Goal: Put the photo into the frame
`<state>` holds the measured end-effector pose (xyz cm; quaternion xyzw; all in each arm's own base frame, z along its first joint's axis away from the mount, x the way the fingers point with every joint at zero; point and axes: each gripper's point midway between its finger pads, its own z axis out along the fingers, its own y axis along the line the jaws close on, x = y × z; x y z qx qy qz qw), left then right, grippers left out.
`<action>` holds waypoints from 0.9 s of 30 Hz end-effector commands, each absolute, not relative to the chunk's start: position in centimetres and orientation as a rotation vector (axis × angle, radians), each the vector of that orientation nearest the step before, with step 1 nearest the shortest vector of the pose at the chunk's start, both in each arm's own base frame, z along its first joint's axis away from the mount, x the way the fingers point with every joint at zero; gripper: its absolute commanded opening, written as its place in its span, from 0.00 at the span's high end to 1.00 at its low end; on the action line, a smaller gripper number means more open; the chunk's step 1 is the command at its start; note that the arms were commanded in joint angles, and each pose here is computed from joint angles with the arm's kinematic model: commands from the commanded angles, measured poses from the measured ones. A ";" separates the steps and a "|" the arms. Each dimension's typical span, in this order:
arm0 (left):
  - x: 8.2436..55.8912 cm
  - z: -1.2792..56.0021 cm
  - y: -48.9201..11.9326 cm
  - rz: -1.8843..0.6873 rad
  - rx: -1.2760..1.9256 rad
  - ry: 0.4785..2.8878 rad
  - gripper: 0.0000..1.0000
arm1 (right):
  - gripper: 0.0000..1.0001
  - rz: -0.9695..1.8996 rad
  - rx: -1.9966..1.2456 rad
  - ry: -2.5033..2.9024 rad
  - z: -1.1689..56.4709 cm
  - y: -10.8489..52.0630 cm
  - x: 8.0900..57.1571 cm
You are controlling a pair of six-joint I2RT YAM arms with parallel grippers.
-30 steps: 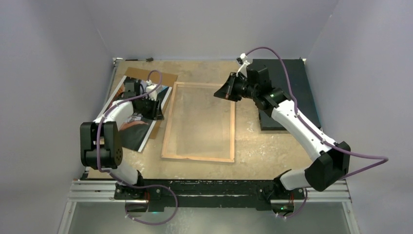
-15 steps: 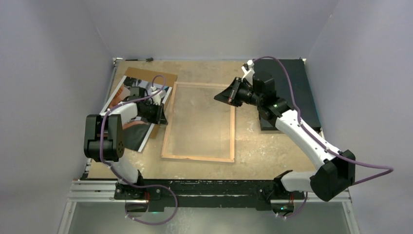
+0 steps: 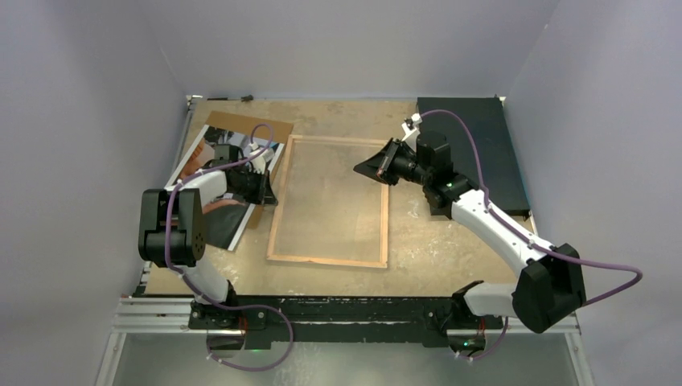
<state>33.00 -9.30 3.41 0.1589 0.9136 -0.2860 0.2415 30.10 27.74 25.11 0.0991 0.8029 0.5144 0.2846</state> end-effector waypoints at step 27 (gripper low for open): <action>32.7 2.3 -8.9 -0.728 0.488 2.516 1.00 | 1.00 1.309 -0.017 2.167 21.2 27.2 33.5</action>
